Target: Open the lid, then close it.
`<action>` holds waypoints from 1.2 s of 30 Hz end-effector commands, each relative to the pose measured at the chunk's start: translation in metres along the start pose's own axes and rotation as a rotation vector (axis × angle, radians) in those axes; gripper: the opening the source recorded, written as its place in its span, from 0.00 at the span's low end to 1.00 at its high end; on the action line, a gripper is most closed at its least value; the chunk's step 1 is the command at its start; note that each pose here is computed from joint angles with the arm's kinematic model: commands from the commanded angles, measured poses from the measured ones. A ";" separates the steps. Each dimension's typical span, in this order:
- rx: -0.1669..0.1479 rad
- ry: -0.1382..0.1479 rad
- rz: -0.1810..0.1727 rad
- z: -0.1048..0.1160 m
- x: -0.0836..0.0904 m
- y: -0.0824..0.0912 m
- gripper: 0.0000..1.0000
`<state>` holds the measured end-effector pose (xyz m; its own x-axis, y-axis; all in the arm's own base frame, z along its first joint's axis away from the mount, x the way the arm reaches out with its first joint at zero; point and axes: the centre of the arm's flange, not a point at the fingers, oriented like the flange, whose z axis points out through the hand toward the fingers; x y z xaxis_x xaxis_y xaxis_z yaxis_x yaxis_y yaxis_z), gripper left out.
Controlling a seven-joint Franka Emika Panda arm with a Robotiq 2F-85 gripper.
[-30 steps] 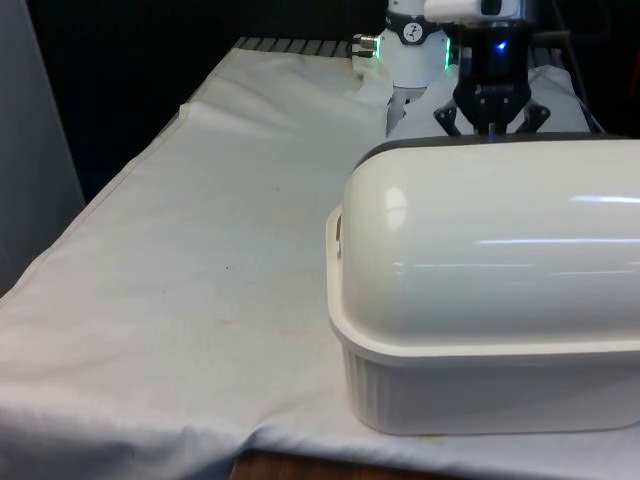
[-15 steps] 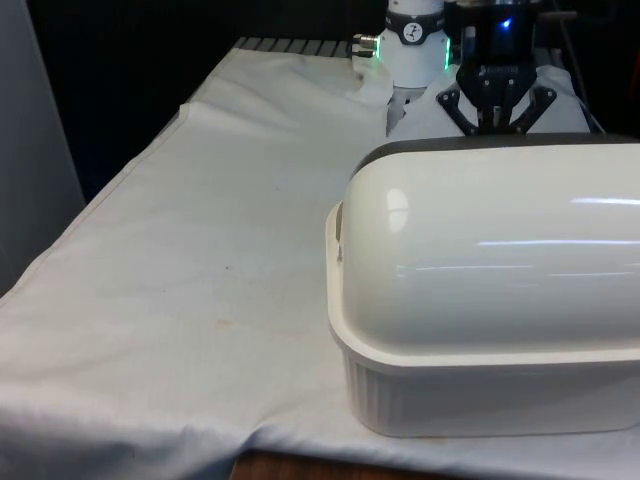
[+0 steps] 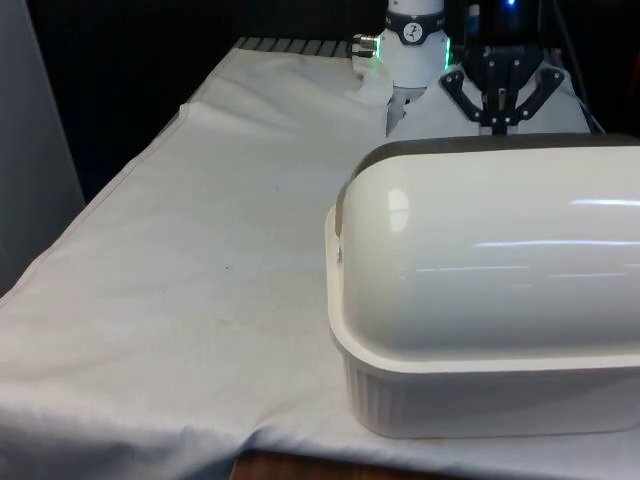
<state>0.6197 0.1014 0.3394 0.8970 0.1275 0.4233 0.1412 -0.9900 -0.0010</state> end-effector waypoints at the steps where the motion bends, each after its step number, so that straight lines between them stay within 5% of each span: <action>1: -0.004 0.014 -0.001 -0.001 0.004 0.001 0.00; 18: -0.005 0.095 -0.002 -0.015 0.025 0.003 0.00; 19: -0.002 0.084 0.000 -0.015 0.023 0.002 0.00; 28: -0.007 0.149 -0.004 -0.019 0.039 0.003 0.00; 29: -0.004 0.135 -0.001 -0.018 0.036 0.002 0.00; 30: -0.007 0.155 -0.004 -0.022 0.042 0.003 0.00; 36: -0.004 0.165 -0.001 -0.028 0.048 0.002 0.00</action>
<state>0.6511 0.1034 0.3847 0.8156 0.1173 0.5666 0.1403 -0.9901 0.0030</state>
